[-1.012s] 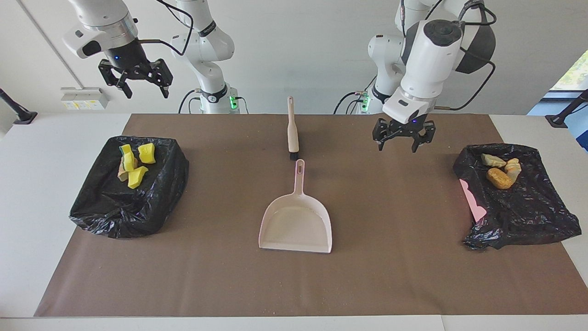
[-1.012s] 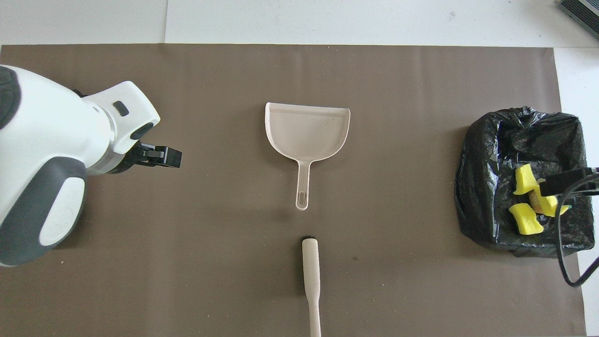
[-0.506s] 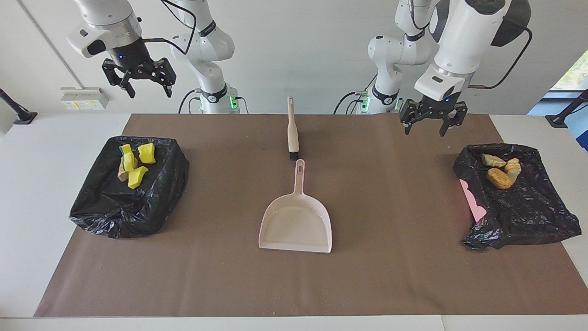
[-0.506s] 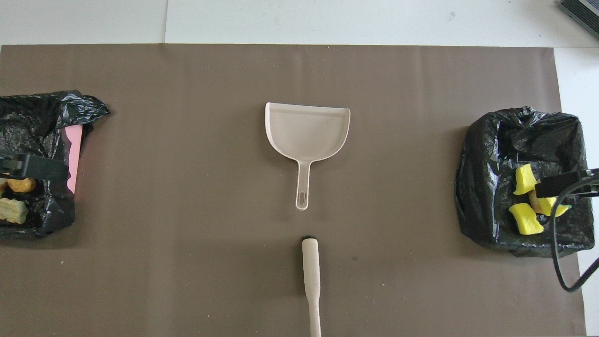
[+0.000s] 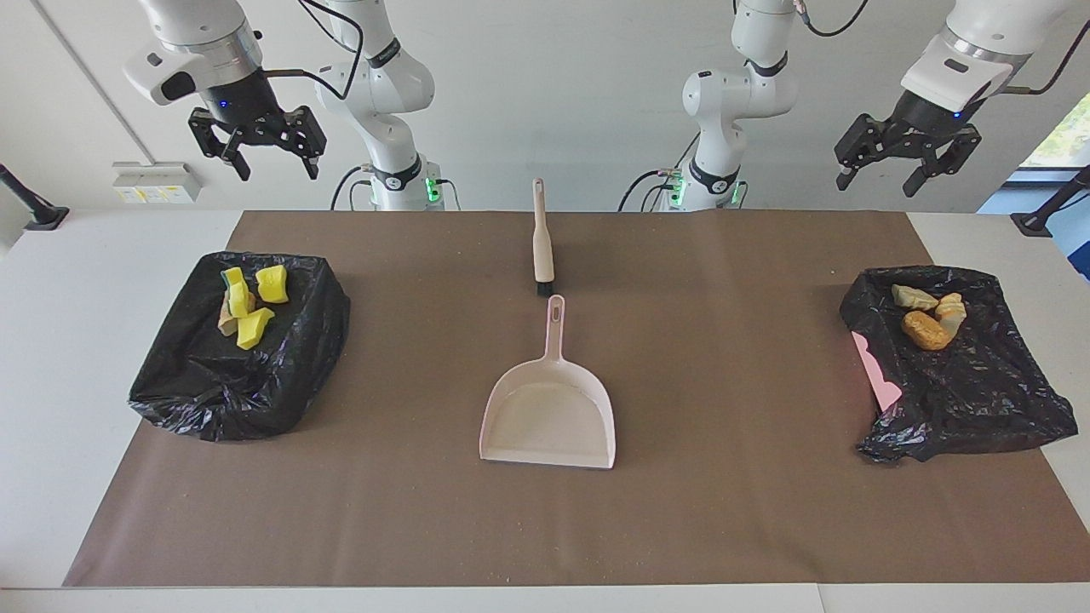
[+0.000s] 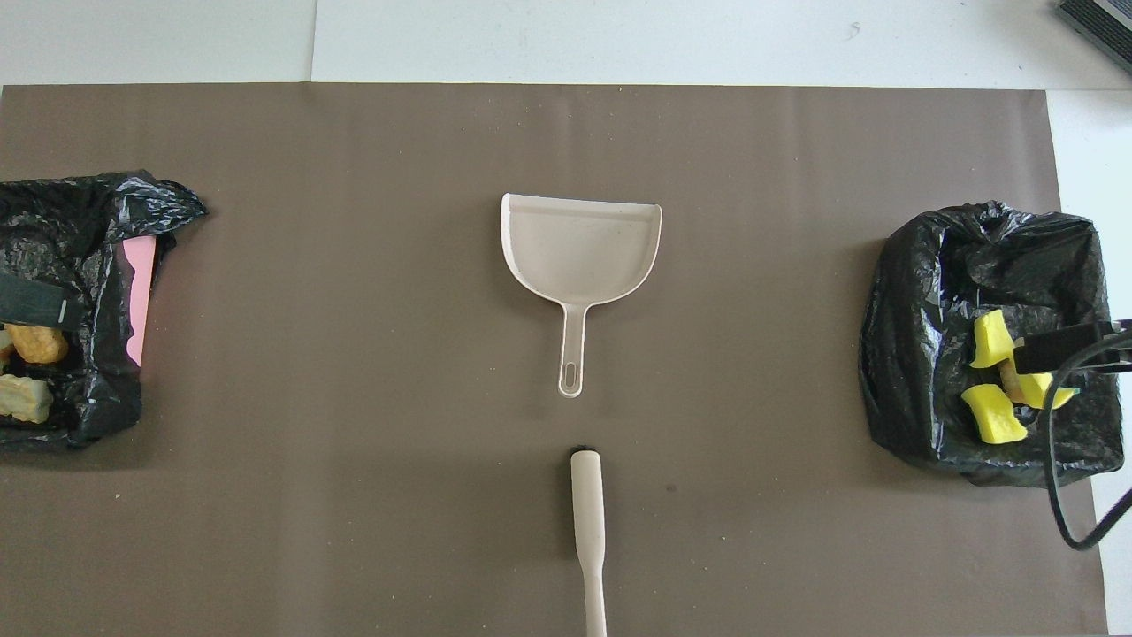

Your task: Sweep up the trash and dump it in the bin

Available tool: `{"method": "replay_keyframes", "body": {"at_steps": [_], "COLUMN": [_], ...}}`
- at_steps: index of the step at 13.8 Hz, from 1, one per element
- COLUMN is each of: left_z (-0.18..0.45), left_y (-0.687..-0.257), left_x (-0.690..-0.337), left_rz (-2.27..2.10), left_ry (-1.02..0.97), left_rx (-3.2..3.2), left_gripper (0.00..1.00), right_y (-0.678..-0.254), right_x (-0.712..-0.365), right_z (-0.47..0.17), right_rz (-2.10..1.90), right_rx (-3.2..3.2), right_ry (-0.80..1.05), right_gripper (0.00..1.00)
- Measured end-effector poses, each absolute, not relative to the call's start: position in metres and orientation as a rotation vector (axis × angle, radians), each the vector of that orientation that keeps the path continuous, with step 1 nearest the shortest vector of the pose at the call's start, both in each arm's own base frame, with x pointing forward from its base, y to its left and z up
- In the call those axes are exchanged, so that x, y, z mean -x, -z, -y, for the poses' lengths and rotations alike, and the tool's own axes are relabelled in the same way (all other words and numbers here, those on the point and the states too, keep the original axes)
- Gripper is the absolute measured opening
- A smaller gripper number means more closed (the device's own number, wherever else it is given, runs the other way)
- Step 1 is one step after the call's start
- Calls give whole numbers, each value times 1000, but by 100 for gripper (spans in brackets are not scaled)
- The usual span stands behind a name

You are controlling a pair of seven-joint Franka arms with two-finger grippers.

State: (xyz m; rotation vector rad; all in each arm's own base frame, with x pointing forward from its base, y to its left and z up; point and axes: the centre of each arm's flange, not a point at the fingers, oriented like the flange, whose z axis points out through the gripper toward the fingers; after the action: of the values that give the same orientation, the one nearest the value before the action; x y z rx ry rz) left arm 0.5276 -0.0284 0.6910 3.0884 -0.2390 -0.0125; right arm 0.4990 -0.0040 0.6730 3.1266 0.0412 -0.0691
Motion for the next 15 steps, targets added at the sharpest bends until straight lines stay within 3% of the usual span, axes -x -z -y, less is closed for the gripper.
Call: {"method": "replay_keyframes", "body": {"at_steps": [15], "left_z": [24], "left_y": [-689], "left_x": [-508], "left_rz": [232], "left_ry": [63], "left_rx": [-3108], "left_gripper": [100], "right_y": [-673], "right_x": [-499], "right_z": [4], "right_rz": [-41], "right_rx": [-3127], "right_ry": [69], "right_gripper": [100]}}
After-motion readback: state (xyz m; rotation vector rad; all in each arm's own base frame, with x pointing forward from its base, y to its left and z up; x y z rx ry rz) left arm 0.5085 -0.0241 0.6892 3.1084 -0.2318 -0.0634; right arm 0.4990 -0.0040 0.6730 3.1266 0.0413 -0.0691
